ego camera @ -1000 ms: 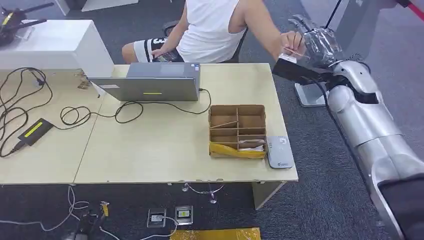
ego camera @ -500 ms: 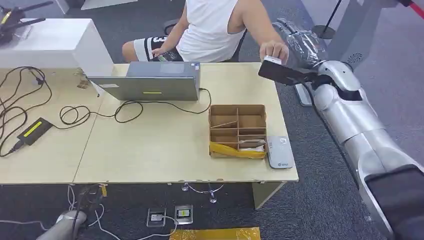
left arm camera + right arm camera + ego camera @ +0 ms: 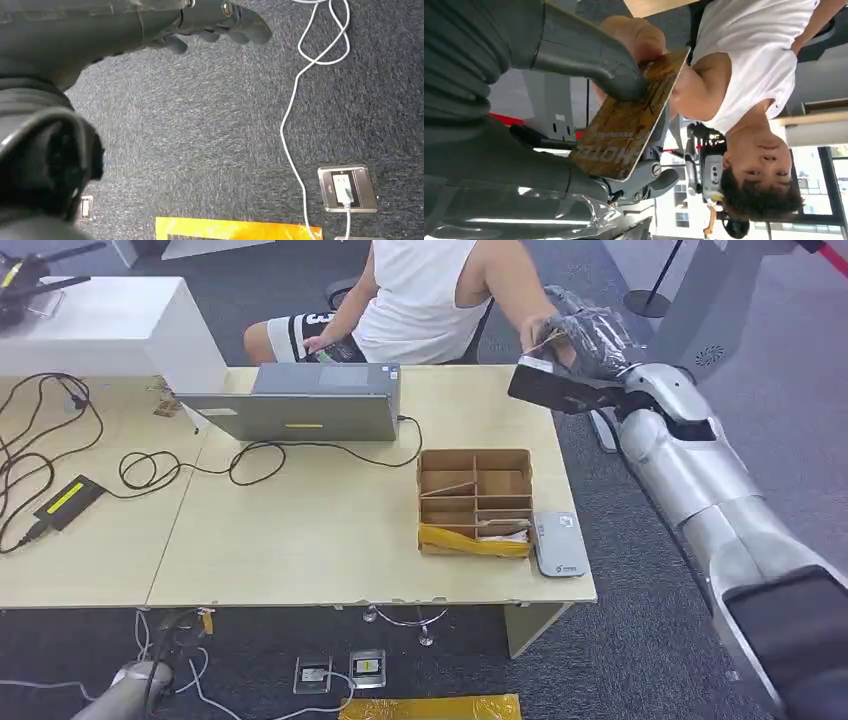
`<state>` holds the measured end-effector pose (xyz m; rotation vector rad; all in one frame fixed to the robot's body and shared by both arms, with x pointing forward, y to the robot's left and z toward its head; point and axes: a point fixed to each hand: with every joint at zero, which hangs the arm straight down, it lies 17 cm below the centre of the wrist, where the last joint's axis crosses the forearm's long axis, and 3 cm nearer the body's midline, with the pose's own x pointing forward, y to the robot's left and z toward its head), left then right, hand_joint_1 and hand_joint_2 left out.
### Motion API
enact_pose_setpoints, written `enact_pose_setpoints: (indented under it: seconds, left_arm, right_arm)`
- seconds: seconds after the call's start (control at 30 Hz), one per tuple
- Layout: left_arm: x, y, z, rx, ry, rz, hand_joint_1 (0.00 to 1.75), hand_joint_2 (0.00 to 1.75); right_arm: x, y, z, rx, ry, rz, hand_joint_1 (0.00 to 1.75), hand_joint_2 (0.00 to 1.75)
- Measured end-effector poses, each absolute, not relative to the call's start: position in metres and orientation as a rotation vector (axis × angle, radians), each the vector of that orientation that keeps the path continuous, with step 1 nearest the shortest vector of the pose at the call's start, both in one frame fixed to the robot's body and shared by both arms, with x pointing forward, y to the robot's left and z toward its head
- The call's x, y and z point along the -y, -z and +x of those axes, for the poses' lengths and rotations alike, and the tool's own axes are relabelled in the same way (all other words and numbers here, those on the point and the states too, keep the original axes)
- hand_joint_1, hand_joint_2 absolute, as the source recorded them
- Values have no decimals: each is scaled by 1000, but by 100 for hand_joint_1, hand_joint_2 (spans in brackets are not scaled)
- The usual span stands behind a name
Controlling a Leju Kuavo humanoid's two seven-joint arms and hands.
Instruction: Pass the card to the sensor for recognition and then transmit it.
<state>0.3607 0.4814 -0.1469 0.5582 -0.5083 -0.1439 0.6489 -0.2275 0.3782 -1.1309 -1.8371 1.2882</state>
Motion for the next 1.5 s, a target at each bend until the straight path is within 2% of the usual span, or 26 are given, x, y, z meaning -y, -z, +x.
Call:
enact_pose_setpoints:
  seconds: [0.47,0.73,0.8,0.93,1.0,1.23,1.5]
  left_arm:
    - [-494,143,359,510,117,597,0,0]
    - [-518,143,335,634,-271,646,0,0]
    - [-523,159,292,609,-385,703,0,0]
    - [-496,191,181,388,-257,788,0,0]
    - [-481,184,164,360,-267,763,0,0]
    - [-476,128,211,564,-369,698,0,0]
    - [-427,115,244,739,-481,556,0,0]
  right_arm:
    - [225,-378,648,1851,-1280,-1116,175,175]
    - [225,-378,650,1826,-1252,-1082,175,175]
    - [232,-376,651,1792,-1234,-1091,175,175]
    - [273,-358,648,1703,-1188,-1097,175,175]
    - [295,-353,644,1678,-1175,-1116,175,175]
    - [298,-366,636,1741,-1178,-1142,175,175]
    - [294,-381,634,1777,-1166,-1164,175,175]
